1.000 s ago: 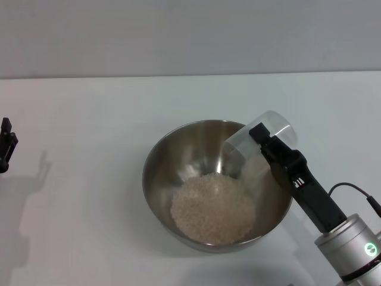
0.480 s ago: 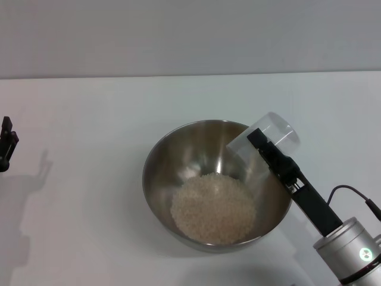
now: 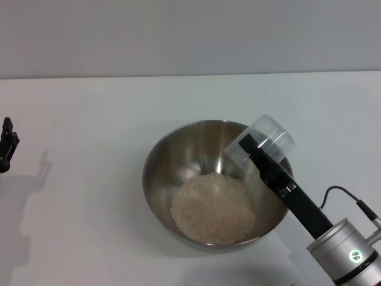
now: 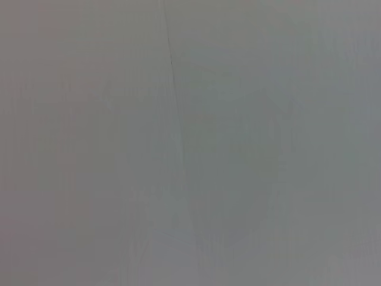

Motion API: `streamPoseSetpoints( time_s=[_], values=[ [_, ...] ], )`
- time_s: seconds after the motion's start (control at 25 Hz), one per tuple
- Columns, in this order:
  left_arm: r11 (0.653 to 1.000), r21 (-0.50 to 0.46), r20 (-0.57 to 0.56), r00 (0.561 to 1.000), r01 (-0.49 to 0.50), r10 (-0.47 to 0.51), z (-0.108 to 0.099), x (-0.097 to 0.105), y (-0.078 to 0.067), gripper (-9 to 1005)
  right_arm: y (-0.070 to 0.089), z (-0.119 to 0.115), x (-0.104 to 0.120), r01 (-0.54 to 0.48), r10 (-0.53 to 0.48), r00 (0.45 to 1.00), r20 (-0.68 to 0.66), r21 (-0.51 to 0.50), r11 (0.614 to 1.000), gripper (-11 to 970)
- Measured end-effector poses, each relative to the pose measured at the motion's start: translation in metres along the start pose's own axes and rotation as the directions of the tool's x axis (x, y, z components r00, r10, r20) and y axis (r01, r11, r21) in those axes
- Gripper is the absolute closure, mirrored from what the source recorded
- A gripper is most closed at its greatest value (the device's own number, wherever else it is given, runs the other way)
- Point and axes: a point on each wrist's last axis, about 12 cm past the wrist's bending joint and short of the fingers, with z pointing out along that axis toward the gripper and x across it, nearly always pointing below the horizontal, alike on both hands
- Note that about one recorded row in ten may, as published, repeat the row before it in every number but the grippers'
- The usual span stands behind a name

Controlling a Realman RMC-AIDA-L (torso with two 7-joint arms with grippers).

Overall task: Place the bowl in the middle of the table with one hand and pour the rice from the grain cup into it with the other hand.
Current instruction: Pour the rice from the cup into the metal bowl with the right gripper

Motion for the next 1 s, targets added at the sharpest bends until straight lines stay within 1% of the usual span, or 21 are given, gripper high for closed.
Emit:
streamPoseSetpoints(
  time_s=[0.4, 0.72, 0.92, 1.0],
  values=[
    [1.000, 0.000, -0.002, 1.000, 0.000, 0.000, 0.0000, 0.0002, 0.0000, 162, 0.0036, 0.0009, -0.0056, 0.130, -0.129, 0.990, 0.059, -0.018, 0.991, 951],
    [1.000, 0.012, -0.003, 1.000, -0.001, 0.001, -0.0005, 0.0004, -0.0021, 162, 0.0044, 0.0037, -0.0061, 0.181, -0.180, 0.981, 0.072, -0.016, 0.983, 950],
    [1.000, 0.012, -0.003, 1.000, -0.001, 0.001, -0.0005, 0.0004, -0.0021, 162, 0.0040, 0.0050, -0.0053, 0.181, -0.180, 0.982, 0.061, -0.021, 0.983, 951],
    [1.000, 0.012, -0.003, 1.000, -0.001, 0.001, -0.0006, 0.0004, -0.0021, 162, 0.0003, 0.0077, -0.0045, 0.128, -0.127, 0.991, 0.029, -0.016, 0.992, 951]
  ],
)
